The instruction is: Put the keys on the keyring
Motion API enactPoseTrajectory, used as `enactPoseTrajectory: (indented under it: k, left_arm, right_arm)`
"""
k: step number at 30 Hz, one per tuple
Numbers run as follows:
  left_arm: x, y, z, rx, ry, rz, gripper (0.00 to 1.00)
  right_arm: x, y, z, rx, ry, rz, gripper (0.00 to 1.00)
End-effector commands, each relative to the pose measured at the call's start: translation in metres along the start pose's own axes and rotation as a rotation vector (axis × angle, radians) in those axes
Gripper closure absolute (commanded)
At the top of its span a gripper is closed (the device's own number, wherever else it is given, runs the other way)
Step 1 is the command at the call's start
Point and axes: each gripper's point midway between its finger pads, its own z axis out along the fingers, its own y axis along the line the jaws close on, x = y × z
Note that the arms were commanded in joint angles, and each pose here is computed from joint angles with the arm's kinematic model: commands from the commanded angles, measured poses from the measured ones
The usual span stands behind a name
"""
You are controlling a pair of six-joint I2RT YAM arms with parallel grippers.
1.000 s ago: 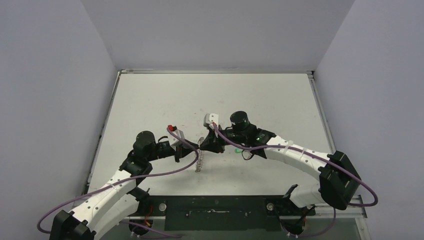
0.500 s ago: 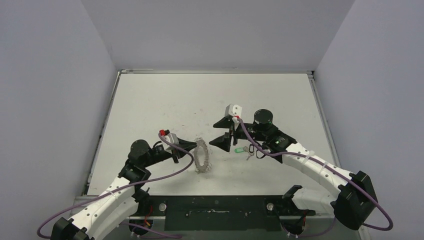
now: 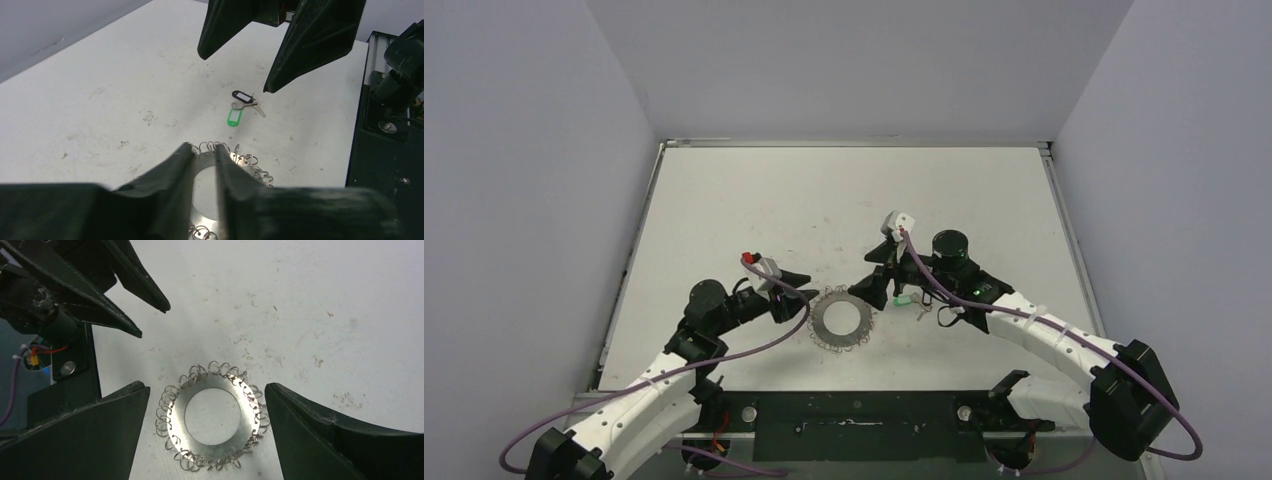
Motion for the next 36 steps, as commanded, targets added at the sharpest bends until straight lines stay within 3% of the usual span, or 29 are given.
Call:
enactPoseTrajectory:
  k: [1, 3, 7, 10, 13, 16, 25, 36]
  left_arm:
    - [-0.002, 0.013, 0.007, -0.085, 0.021, -0.136, 0.6]
    - [0.009, 0.02, 0.01, -0.124, 0.053, -0.201, 0.56]
    - [0.031, 0.03, 0.013, -0.21, 0.112, -0.348, 0.53]
    - [0.046, 0.038, 0.013, -0.284, 0.163, -0.458, 0.53]
    - [0.063, 0.043, 0.011, -0.348, 0.228, -0.537, 0.53]
    - [0.08, 0.043, 0.009, -0.386, 0.316, -0.599, 0.53]
    - [0.116, 0.041, 0.007, -0.436, 0.478, -0.726, 0.55]
    - [0.146, 0.038, -0.004, -0.495, 0.607, -0.793, 0.56]
  right_arm:
    - [-0.009, -0.036, -0.005, 0.199, -0.064, 0.108, 0.08]
    - [0.003, -0.054, -0.01, 0.287, -0.036, 0.203, 0.0]
    - [0.043, -0.09, -0.023, 0.489, 0.085, 0.434, 0.0]
    - [0.087, -0.09, -0.027, 0.478, 0.267, 0.564, 0.0]
    - [0.112, -0.081, -0.024, 0.441, 0.295, 0.633, 0.0]
    - [0.118, -0.075, -0.016, 0.411, 0.255, 0.681, 0.0]
    - [0.143, -0.054, 0.02, 0.328, 0.368, 0.716, 0.04]
    - [0.158, -0.031, 0.051, 0.279, 0.474, 0.701, 0.21]
